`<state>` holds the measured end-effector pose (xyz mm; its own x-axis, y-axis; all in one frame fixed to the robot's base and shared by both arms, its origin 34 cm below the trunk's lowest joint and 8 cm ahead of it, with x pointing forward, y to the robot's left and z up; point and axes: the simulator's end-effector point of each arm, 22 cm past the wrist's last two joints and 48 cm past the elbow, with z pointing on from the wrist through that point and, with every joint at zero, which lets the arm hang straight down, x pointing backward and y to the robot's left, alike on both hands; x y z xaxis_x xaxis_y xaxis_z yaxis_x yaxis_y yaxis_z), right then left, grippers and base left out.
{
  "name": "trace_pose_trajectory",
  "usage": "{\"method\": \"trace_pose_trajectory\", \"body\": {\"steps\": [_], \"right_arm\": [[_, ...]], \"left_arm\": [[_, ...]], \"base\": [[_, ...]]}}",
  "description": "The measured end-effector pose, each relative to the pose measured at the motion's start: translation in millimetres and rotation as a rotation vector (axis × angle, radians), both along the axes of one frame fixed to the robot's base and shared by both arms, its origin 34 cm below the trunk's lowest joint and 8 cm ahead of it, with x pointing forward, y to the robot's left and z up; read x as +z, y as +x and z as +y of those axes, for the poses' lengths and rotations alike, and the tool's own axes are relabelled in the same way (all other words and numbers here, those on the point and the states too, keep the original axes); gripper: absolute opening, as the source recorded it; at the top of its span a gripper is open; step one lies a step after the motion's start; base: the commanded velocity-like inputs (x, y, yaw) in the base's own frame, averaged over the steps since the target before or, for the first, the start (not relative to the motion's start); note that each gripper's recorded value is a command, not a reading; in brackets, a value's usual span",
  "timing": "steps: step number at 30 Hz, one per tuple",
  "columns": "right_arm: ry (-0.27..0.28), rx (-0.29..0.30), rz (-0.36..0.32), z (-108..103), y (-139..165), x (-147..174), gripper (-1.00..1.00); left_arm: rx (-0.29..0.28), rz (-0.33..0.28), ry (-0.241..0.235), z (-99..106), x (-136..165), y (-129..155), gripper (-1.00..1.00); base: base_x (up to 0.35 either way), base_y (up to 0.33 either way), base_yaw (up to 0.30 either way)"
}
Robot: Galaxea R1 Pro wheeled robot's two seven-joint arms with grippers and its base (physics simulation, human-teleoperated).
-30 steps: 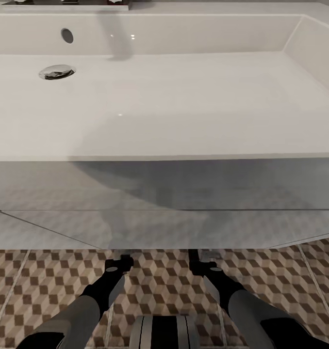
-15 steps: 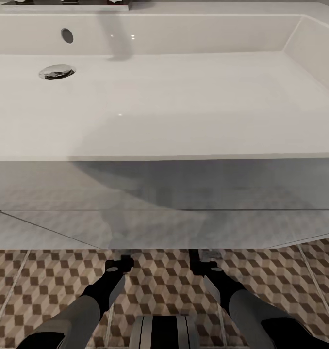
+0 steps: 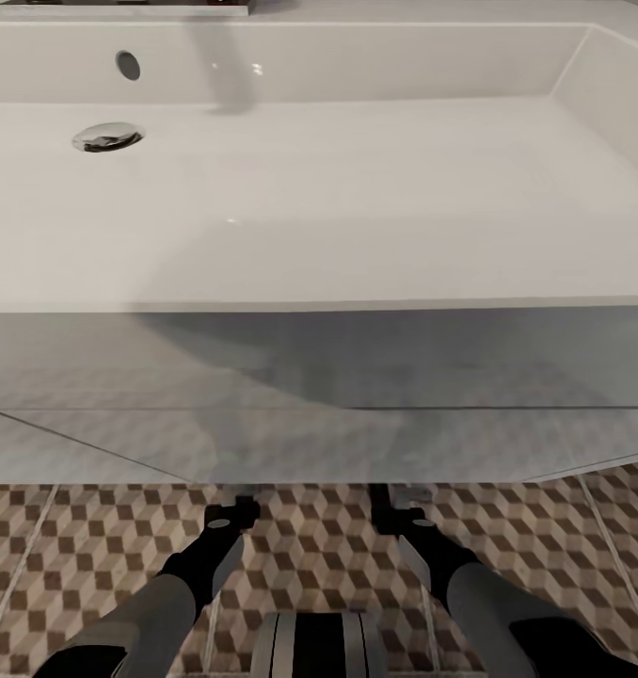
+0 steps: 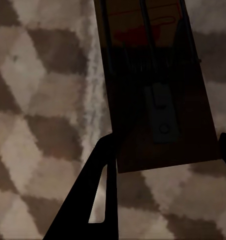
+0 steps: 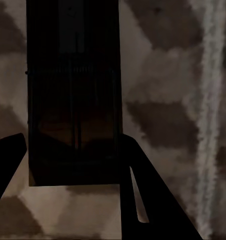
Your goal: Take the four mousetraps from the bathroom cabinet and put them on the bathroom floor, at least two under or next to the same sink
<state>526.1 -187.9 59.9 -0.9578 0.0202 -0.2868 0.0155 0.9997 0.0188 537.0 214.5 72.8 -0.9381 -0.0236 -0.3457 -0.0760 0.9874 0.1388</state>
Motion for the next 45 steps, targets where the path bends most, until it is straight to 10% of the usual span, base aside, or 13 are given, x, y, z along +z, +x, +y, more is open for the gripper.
{"method": "trace_pose_trajectory", "body": {"steps": [45], "right_arm": [[0.008, -0.006, 0.000, 9.4, -3.7, -6.9, -1.00]], "left_arm": [[-0.001, 0.020, 0.011, 1.3, -9.1, -8.4, -1.00]], "base": [[0.000, 0.000, 0.000]]}}
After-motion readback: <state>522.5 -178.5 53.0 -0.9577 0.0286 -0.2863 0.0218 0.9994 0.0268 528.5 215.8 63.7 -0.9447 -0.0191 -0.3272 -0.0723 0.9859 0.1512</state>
